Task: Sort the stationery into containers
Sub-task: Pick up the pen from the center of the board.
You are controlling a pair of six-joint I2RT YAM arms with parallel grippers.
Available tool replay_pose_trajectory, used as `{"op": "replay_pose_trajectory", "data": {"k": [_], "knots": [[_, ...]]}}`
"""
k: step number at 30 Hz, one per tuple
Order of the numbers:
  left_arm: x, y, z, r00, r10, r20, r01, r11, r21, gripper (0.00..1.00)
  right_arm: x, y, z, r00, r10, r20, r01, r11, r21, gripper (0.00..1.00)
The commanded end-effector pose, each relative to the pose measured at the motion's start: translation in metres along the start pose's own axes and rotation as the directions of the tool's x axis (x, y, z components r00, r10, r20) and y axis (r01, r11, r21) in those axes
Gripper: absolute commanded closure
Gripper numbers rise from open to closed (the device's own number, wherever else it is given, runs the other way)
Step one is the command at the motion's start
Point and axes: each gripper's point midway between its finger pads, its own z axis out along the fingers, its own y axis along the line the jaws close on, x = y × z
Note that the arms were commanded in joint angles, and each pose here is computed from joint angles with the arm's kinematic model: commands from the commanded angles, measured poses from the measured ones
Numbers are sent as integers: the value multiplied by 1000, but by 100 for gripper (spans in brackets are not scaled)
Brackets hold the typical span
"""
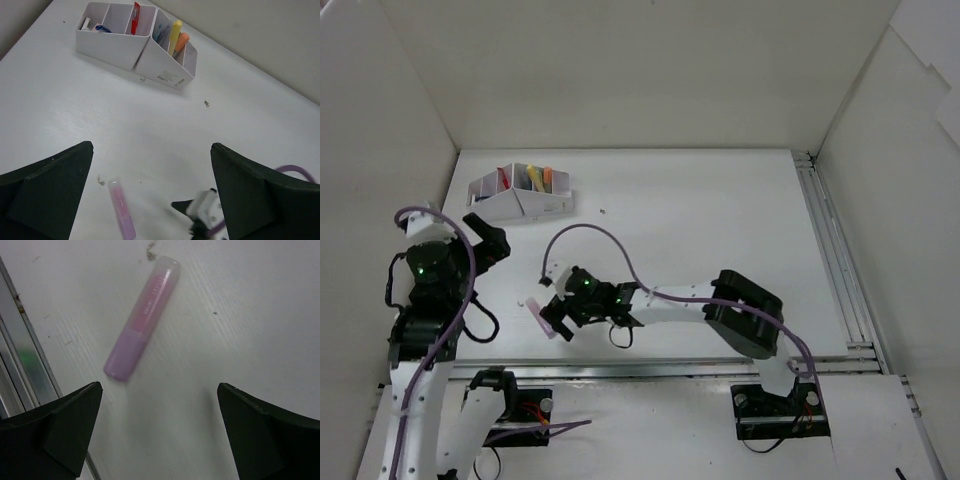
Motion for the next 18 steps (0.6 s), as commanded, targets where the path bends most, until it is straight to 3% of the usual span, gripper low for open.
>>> {"op": "replay_pose_trajectory", "data": {"k": [1,7,10,11,13,14,18], "knots": [[0,18,-25,996,-83,33,86,993,-79,0,-17,33,26,995,-96,8,96,995,-31,2],[-4,21,-46,987,-133,95,138,989,-54,1,-5,36,55,994,-101,-39,104,992,74,4],[-2,23,-46,986,-140,90,146,987,-70,1,3,32,62,995,-70,-67,76,992,102,17],[-1,25,-45,986,-141,85,148,986,-79,1,3,30,61,996,-61,-68,69,991,112,22],[1,26,-41,988,-134,75,140,986,-90,1,6,28,56,995,-47,-84,57,991,118,45],[3,25,-38,990,-128,66,134,987,-87,1,15,27,53,994,-44,-99,56,991,118,61],[4,0,-20,996,-78,32,77,996,35,1,4,25,23,996,-28,-82,34,997,76,83]]}}
